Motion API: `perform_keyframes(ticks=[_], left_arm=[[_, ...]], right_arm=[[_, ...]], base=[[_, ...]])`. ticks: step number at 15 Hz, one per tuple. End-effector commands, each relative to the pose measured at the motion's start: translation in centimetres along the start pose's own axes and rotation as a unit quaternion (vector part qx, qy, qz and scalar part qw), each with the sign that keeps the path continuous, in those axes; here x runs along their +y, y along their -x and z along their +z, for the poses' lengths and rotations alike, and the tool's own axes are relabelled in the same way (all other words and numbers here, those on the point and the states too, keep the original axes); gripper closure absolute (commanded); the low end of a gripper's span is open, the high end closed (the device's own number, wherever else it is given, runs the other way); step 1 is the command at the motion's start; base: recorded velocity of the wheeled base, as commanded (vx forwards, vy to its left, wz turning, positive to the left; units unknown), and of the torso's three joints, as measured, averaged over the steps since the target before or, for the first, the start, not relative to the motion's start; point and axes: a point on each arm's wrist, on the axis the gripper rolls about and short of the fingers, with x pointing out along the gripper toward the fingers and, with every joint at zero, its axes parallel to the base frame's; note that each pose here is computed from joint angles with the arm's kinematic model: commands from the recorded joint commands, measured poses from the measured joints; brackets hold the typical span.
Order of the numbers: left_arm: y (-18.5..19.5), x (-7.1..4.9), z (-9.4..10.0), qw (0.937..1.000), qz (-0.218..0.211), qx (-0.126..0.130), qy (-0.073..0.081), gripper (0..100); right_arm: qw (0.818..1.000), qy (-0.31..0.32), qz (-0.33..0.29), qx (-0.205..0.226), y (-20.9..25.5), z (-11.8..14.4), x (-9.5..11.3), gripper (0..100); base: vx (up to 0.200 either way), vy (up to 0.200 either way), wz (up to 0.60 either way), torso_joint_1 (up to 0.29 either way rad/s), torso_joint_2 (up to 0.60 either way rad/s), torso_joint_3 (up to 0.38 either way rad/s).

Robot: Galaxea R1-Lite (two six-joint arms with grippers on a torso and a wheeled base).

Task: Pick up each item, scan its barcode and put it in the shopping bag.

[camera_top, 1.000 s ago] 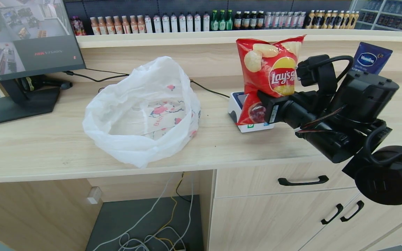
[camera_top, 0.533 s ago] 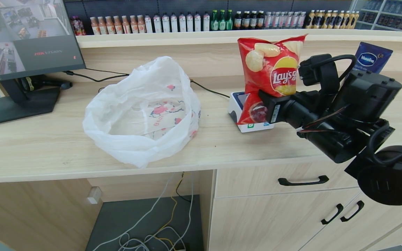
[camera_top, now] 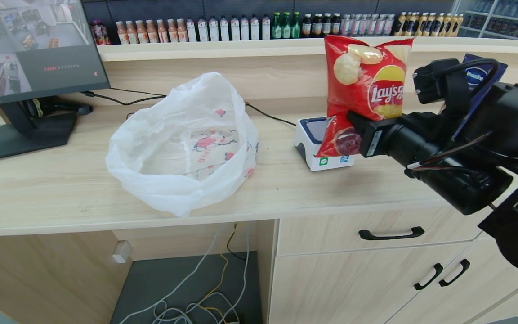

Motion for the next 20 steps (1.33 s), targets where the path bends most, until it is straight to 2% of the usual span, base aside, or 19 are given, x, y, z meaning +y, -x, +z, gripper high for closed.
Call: perform_keyframes(ticks=[1,5,10,20], left_arm=[[0.0,0.0,0.0,1.0,0.0,0.0,0.0,0],[0.0,0.0,0.0,1.0,0.0,0.0,0.0,0],[0.0,0.0,0.0,1.0,0.0,0.0,0.001,0],[0.0,0.0,0.0,1.0,0.0,0.0,0.0,0]], right_arm=[[0.999,-0.008,-0.002,-0.034,2.6,2.4,-0.9,100],[0.998,-0.014,-0.002,-0.056,5.4,3.9,-1.7,100],[0.997,-0.022,0.0,-0.069,6.2,4.7,-2.0,100],[0.997,-0.027,0.008,-0.067,6.4,4.5,-2.0,100]], base=[[0.0,0.0,0.0,0.0,0.0,0.0],[0.0,0.0,0.0,0.0,0.0,0.0],[0.0,0.0,0.0,0.0,0.0,0.0],[0.0,0.2,0.0,0.003,0.0,0.003]])
